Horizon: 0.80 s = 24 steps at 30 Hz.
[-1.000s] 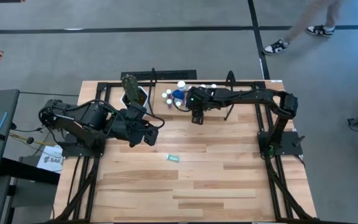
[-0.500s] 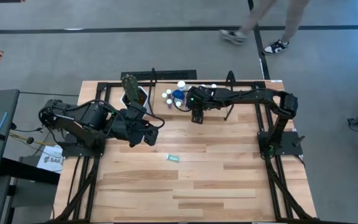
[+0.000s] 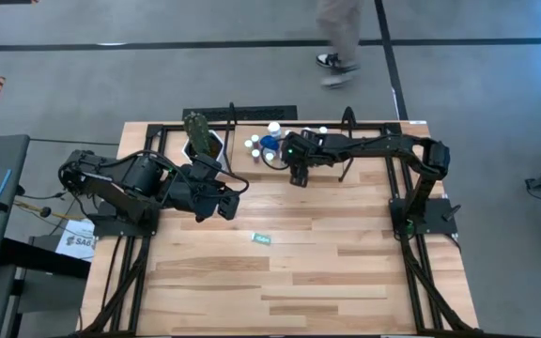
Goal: Pick and place medicine bottles onto shelf by color
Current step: Put the large orange pill bottle on the shelf
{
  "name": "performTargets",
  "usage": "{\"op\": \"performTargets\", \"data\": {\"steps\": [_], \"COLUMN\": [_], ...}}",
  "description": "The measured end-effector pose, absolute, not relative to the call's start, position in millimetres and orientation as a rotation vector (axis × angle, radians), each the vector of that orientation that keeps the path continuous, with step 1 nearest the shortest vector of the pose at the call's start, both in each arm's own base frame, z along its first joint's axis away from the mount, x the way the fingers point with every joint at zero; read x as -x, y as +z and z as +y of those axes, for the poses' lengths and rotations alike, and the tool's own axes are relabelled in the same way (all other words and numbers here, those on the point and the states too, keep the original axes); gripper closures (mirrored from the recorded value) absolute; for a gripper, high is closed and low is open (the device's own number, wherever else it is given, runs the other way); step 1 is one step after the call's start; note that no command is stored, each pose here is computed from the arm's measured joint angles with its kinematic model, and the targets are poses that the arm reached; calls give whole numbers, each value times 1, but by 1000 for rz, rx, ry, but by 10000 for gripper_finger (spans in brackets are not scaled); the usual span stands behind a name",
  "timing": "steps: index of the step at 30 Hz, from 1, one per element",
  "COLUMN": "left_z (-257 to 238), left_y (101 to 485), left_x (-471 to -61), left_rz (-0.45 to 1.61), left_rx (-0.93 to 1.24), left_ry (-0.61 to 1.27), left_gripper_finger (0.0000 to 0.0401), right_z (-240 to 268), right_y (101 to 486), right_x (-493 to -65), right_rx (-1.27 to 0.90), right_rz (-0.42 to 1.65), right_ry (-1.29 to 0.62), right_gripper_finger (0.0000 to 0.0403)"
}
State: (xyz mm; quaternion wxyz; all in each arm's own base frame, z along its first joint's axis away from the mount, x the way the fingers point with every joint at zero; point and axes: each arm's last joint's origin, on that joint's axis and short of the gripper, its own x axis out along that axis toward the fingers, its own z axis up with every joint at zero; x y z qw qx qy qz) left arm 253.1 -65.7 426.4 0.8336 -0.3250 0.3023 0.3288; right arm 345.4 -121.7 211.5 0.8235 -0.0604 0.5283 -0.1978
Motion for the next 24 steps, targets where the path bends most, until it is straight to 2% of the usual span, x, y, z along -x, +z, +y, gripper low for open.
{"op": "performTargets", "data": {"steps": [24], "left_z": [-66], "left_y": [426], "left_x": [-253], "left_rz": [645], "left_rx": [673], "left_ry": [691], "left_gripper_finger": [161], "right_z": [-122], "right_y": [211], "right_x": [-344], "right_rx": [61], "right_rz": [1119], "right_ry": [-469], "right_gripper_finger": [150]}}
